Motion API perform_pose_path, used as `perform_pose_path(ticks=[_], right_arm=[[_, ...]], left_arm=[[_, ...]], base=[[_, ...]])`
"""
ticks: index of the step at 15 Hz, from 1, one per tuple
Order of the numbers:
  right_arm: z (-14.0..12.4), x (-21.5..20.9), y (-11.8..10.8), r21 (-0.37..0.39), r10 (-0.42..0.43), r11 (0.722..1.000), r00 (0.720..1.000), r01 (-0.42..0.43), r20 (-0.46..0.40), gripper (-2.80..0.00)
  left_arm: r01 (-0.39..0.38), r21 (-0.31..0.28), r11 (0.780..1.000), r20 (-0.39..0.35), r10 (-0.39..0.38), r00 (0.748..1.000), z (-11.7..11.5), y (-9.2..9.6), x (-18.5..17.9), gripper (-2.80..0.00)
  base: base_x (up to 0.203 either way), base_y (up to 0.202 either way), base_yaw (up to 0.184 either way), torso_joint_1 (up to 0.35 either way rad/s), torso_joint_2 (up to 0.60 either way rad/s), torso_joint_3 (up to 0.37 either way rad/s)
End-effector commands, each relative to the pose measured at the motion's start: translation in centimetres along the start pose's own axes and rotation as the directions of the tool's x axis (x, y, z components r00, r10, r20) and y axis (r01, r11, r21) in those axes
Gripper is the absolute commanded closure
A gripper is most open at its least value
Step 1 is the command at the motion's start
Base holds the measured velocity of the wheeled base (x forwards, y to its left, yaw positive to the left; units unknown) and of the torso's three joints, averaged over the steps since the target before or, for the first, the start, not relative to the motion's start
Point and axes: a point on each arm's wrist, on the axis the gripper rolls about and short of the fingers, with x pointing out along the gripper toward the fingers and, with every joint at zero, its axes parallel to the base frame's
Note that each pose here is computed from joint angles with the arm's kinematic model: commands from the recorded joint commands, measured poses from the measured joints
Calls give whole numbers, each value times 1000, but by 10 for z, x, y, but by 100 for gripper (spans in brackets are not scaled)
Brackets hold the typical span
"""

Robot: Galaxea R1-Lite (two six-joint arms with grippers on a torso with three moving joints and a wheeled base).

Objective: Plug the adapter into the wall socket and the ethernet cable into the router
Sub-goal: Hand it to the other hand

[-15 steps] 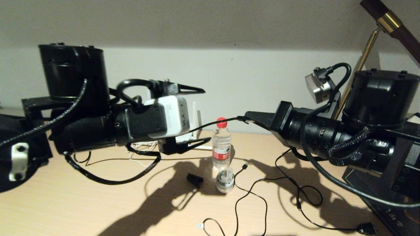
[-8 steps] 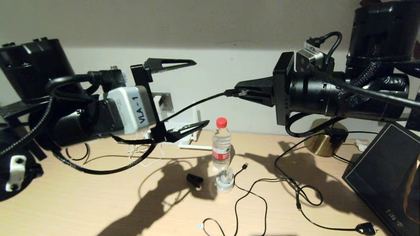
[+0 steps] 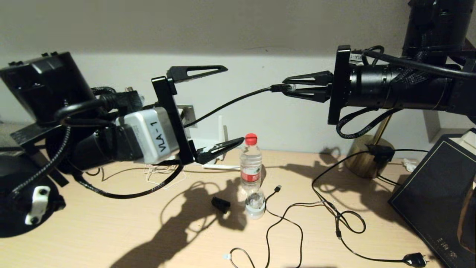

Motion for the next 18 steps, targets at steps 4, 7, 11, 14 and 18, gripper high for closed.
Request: perform_pose_path(ticks=[4, 7, 11, 14, 18], right_arm=[[12, 8, -6, 76, 3, 997, 998, 2, -64, 0], [10, 7, -4, 95, 19, 995, 997, -11, -74, 0], [5, 4, 1, 102, 31, 995, 995, -21, -93, 0], [-4, -4, 7, 95, 44, 995, 992, -33, -121, 0], [-11, -1, 4, 101, 37, 995, 989, -23, -145, 0]], left_arm=[[-16, 23, 1000, 69, 15, 997, -1, 4, 30, -280], [-29, 32, 999, 77, 27, 997, -3, 5, 35, -280], [-34, 36, 999, 74, 31, 997, -9, 3, 41, -280], [-48, 45, 998, 77, 44, 996, -10, 7, 43, -280], [-72, 63, 995, 88, 67, 994, -15, 12, 52, -280]], base=[[0, 0, 0, 0, 0, 0], [0, 0, 0, 0, 0, 0], [0, 0, 0, 0, 0, 0], [0, 0, 0, 0, 0, 0], [0, 0, 0, 0, 0, 0]])
